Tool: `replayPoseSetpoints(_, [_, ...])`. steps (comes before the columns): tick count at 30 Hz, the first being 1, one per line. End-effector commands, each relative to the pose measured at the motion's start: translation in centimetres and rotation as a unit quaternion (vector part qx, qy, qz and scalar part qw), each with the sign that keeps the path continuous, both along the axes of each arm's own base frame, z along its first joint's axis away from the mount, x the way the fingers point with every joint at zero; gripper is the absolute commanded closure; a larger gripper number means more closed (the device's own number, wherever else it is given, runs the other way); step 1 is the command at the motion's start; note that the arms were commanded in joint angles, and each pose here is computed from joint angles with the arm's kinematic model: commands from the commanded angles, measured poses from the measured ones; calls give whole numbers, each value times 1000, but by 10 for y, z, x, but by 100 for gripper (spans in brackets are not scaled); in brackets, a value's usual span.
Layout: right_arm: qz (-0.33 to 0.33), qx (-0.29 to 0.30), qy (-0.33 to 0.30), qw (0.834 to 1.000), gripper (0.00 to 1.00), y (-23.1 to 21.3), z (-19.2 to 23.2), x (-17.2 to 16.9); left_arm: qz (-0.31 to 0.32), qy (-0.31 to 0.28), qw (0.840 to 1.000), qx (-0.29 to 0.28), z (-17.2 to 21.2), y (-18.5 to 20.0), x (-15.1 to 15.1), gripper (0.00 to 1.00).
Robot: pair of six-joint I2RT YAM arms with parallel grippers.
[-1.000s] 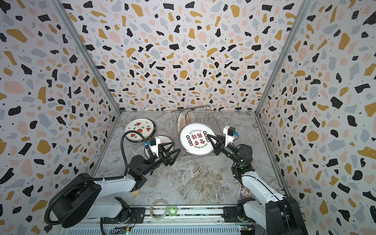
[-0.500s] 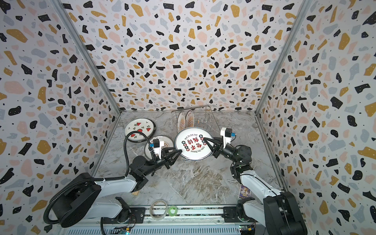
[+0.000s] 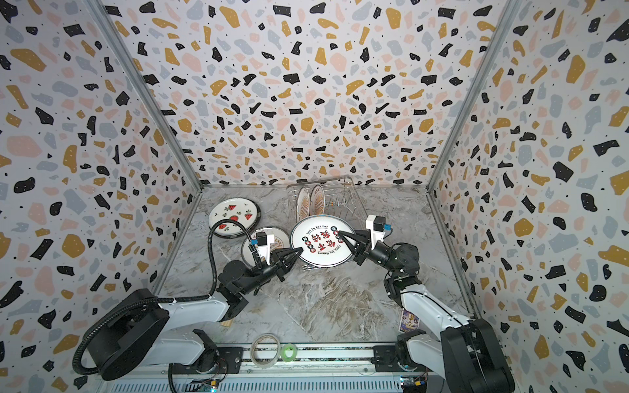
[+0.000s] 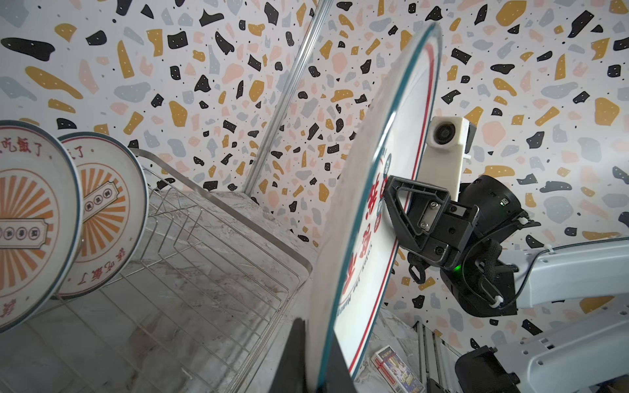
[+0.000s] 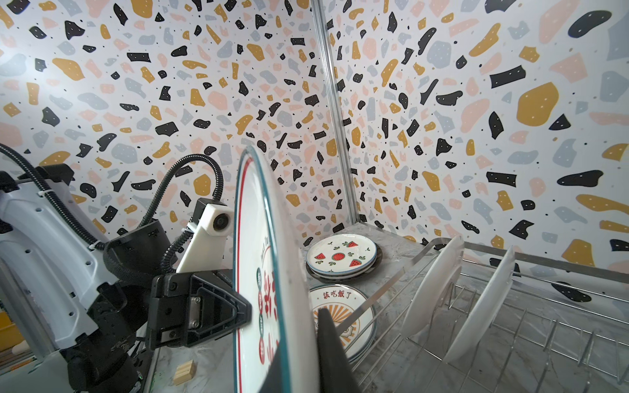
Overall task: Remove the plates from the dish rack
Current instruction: 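Grasp the red-text plate's rim with the left gripper while the right holds it, then carry the plate toward the sunburst stack with the left gripper while the right releases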
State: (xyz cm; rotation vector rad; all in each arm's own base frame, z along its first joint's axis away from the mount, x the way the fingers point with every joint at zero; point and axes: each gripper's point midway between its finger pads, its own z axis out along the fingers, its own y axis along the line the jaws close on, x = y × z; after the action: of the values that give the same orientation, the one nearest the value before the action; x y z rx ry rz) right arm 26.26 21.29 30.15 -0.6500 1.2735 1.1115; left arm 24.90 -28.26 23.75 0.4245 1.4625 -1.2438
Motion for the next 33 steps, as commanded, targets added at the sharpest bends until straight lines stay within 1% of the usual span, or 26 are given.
replayPoseSetpoints(1, [17,3,-13,1000,100,7,14,-5,-33,-60,997,-29,33,-5,-16,88])
replayPoseSetpoints(4, [17,3,-12,1000,100,7,14,-4,-35,-62,997,-34,35,-4,-18,87])
replayPoseSetpoints(6, [18,3,-11,1000,100,8,14,-4,-37,-65,996,-39,37,-3,-20,83])
replayPoseSetpoints(7, [19,2,-9,1000,100,8,13,-4,-39,-66,996,-40,38,-3,-20,83])
replayPoseSetpoints(10, [18,2,-9,1000,100,8,13,-3,-41,-66,996,-42,39,-4,-21,90])
replayPoseSetpoints(12, [17,1,-8,1000,100,8,12,-3,-39,-63,996,-40,38,-3,-20,92])
replayPoseSetpoints(14, [18,1,-7,1000,100,8,12,-3,-35,-60,997,-39,36,-3,-19,99])
replayPoseSetpoints(18, [19,-7,1,1000,100,11,8,1,-30,-52,997,-40,36,-2,-17,100])
replayPoseSetpoints(21, [8,-23,9,1000,93,14,3,8,-31,-41,998,-48,38,-1,-16,100])
replayPoseSetpoints(24, [-6,-29,17,999,86,15,0,14,-33,-48,996,-61,46,4,-22,100])
replayPoseSetpoints(26, [-19,-30,26,999,79,13,-2,20,-26,-54,996,-58,49,8,-24,100])
replayPoseSetpoints(30, [-53,-36,41,997,59,9,-7,32,-6,-59,997,-54,51,18,-27,100])
replayPoseSetpoints(33, [-61,-37,45,996,49,7,-8,35,8,-52,997,-52,51,23,-26,100])
